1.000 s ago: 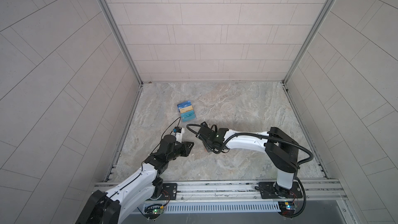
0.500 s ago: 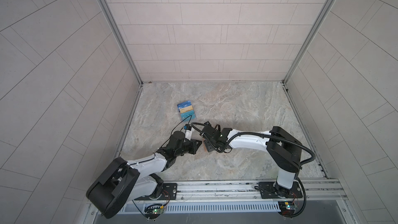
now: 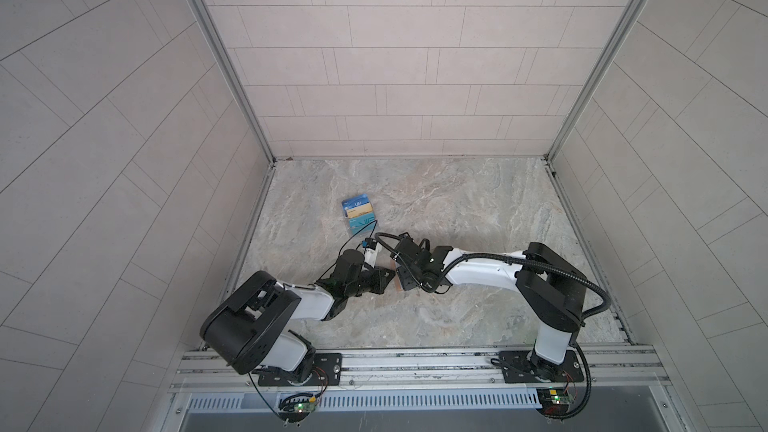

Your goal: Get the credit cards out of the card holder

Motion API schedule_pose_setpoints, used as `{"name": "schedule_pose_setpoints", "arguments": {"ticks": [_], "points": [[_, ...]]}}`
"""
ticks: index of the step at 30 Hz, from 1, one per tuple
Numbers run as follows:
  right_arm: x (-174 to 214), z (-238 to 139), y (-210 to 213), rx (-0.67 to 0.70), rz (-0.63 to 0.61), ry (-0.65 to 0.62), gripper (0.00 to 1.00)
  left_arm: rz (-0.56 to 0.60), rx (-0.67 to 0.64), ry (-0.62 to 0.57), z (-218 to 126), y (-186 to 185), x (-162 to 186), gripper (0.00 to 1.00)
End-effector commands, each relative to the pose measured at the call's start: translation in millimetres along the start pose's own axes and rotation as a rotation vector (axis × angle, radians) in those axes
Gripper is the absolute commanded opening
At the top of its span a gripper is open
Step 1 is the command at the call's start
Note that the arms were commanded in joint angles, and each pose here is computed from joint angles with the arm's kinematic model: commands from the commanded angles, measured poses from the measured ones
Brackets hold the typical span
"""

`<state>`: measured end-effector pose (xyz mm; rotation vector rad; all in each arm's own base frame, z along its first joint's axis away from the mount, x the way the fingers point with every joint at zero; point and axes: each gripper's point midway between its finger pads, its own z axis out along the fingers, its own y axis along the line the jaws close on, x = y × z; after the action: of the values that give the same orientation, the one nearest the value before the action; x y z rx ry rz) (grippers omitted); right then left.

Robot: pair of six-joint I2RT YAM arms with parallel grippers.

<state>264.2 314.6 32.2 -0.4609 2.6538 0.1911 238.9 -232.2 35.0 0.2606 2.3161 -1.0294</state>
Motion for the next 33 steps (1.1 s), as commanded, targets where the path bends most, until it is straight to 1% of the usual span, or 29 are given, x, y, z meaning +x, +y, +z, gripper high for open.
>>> {"name": "schedule_pose_setpoints", "arguments": {"ticks": [1, 10, 15, 19, 26, 33], "points": [[3, -2, -4, 0.003, 0.019, 0.008, 0.61, 0.012, 0.035, -0.029, 5, -8, -10, 0.11], [3, -2, -7, 0.007, 0.024, 0.011, 0.56, -0.011, 0.032, 0.007, 18, -3, 0, 0.10], [1, -6, -15, 0.044, 0.017, 0.005, 0.55, -0.030, -0.027, 0.028, 19, 12, 11, 0.10], [-1, -12, -25, 0.099, 0.004, -0.007, 0.54, -0.041, -0.066, 0.057, 18, 22, 22, 0.10], [-5, -19, -37, 0.166, -0.024, -0.017, 0.57, -0.065, -0.089, 0.087, 21, 32, 34, 0.09], [-4, -23, -55, 0.230, -0.032, -0.009, 0.58, -0.073, -0.086, 0.089, 21, 33, 37, 0.09]]}}
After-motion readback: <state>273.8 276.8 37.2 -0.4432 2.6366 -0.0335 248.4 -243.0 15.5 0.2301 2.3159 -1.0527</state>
